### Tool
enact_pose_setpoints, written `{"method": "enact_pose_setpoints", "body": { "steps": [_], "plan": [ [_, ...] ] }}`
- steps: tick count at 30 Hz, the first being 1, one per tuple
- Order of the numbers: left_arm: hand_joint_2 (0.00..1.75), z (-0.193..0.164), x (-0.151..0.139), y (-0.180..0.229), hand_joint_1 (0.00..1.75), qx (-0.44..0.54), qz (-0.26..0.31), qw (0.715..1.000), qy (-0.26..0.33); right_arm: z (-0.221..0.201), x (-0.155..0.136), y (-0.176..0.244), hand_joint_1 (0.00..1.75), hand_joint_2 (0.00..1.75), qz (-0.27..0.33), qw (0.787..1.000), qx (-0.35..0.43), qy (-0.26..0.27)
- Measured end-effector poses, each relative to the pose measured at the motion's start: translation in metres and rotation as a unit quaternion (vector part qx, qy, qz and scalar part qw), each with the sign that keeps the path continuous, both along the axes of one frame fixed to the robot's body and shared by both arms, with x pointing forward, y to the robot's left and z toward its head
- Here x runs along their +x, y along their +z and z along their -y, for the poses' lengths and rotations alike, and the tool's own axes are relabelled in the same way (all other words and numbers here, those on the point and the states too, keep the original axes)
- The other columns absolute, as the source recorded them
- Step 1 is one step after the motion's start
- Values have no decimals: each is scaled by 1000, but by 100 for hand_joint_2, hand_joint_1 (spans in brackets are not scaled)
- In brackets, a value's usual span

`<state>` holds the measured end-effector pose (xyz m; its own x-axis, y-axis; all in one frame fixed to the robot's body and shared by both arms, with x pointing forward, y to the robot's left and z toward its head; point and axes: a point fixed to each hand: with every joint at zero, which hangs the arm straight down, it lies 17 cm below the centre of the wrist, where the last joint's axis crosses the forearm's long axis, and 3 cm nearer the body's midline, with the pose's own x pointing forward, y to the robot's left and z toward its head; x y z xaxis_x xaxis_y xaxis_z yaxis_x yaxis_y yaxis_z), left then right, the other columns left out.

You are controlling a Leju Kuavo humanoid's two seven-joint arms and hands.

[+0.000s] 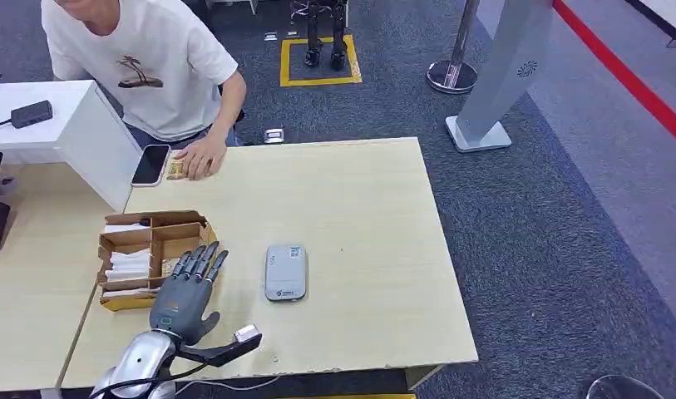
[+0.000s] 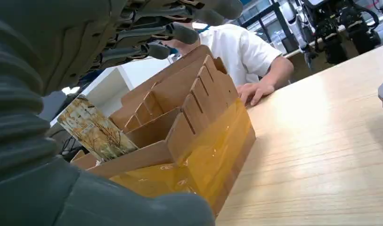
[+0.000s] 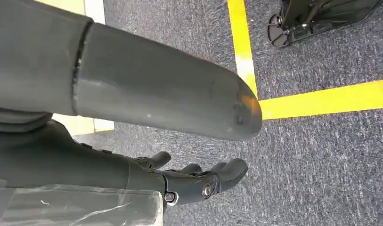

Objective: Pass the card to the sensor for recognition and then transmit it.

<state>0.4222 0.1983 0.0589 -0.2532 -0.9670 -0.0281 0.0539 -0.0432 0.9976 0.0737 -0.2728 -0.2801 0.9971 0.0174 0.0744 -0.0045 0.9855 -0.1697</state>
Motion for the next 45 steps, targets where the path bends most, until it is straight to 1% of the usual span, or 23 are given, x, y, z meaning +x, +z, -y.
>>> {"method": "enact_pose_setpoints", "body": {
  "steps": [30, 32, 34, 36, 39, 45],
  "plan": [
    [175, 0, 0, -2, 0, 0, -2, 1000, 0, 0, 0, 0, 0, 0, 0, 1000, 0, 0],
    [175, -1, -1, -4, 0, -2, -7, 1000, 0, 0, 0, 0, 0, 0, 0, 1000, 0, -2],
    [175, -9, -1, -6, 0, -5, -27, 1000, 2, 0, -1, 0, 0, 0, -2, 1000, 0, -6],
    [175, -18, -1, -2, 0, -4, -42, 999, 0, 1, -2, 0, 0, 0, -4, 1000, -1, -12],
    [175, -27, 1, 12, 0, 3, -35, 999, -4, 1, -2, 0, 0, 0, -4, 1000, -2, -15],
    [175, -32, 2, 25, 0, 9, -19, 1000, -7, 1, -3, 0, 0, 0, -4, 1000, -2, -17]
  ]
}}
